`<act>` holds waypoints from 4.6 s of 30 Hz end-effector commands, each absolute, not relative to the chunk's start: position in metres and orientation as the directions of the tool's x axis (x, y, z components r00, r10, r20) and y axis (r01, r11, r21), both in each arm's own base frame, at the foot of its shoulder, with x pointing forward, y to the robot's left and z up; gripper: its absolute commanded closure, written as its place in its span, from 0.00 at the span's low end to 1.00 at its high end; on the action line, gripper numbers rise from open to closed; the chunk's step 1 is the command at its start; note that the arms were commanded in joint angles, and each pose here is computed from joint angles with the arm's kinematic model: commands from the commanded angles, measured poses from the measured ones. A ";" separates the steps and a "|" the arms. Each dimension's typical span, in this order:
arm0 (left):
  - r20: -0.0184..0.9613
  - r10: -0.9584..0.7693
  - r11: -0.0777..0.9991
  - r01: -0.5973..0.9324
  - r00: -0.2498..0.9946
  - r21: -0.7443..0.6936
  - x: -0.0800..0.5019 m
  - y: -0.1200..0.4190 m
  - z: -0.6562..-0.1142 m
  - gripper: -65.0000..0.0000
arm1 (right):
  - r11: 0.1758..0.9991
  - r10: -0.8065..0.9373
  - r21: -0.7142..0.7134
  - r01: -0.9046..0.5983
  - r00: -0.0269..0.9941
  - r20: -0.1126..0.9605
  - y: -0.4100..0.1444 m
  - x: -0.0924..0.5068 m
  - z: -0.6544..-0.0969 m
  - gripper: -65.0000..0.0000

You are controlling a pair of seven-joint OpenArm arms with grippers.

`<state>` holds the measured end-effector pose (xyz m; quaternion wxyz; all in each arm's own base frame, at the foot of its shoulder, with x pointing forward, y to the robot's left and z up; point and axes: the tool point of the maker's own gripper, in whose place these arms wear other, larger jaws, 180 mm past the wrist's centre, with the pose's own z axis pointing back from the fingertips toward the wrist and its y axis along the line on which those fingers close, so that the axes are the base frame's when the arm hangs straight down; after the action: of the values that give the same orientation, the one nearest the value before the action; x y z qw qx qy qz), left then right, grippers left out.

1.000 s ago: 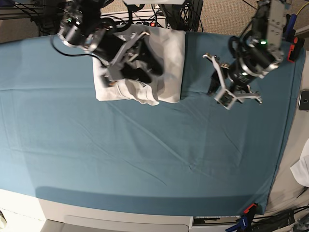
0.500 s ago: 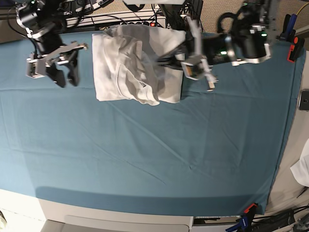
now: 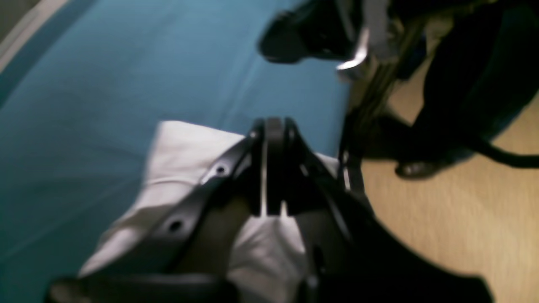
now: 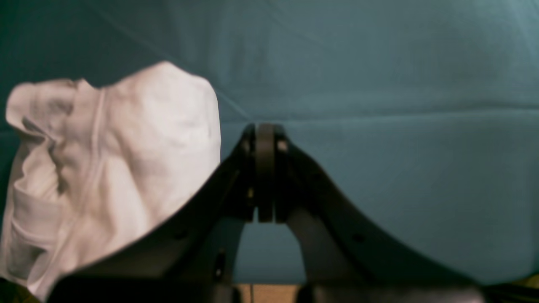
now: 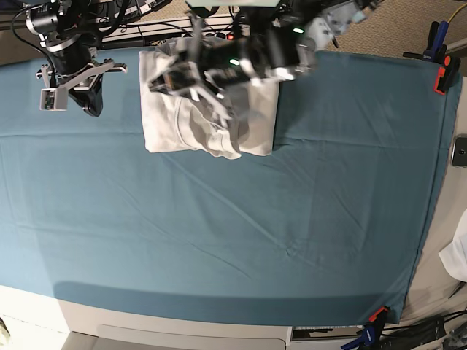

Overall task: Fold the T-shirt properly
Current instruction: 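Release the right gripper and tuck the fabric with the left gripper, then pinch the folded bundle edges with both grippers and straighten them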

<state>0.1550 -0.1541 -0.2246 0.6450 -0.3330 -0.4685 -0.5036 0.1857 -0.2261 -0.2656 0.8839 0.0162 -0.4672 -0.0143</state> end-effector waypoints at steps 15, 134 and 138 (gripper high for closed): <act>0.673 -0.714 0.553 0.745 0.192 0.374 0.220 -0.104 -0.318 1.00 | 0.992 -0.039 0.097 -0.084 0.520 0.853 -0.193 0.198 -0.259 1.00; 0.514 -0.350 0.832 0.512 0.783 -0.213 0.154 0.090 -0.370 0.60 | 0.607 -0.305 0.758 -0.239 0.811 0.499 -0.159 0.297 -0.371 0.92; 0.532 -0.289 0.818 0.494 0.796 -0.294 0.149 0.072 -0.368 0.56 | 0.608 -0.299 0.754 -0.247 0.809 0.507 -0.159 0.297 -0.371 0.92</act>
<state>0.1452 0.0740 -0.3744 0.9280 -0.2085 -0.2261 -0.2102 0.2928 -0.1606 -0.3778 0.8472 0.4368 -0.3019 -0.0202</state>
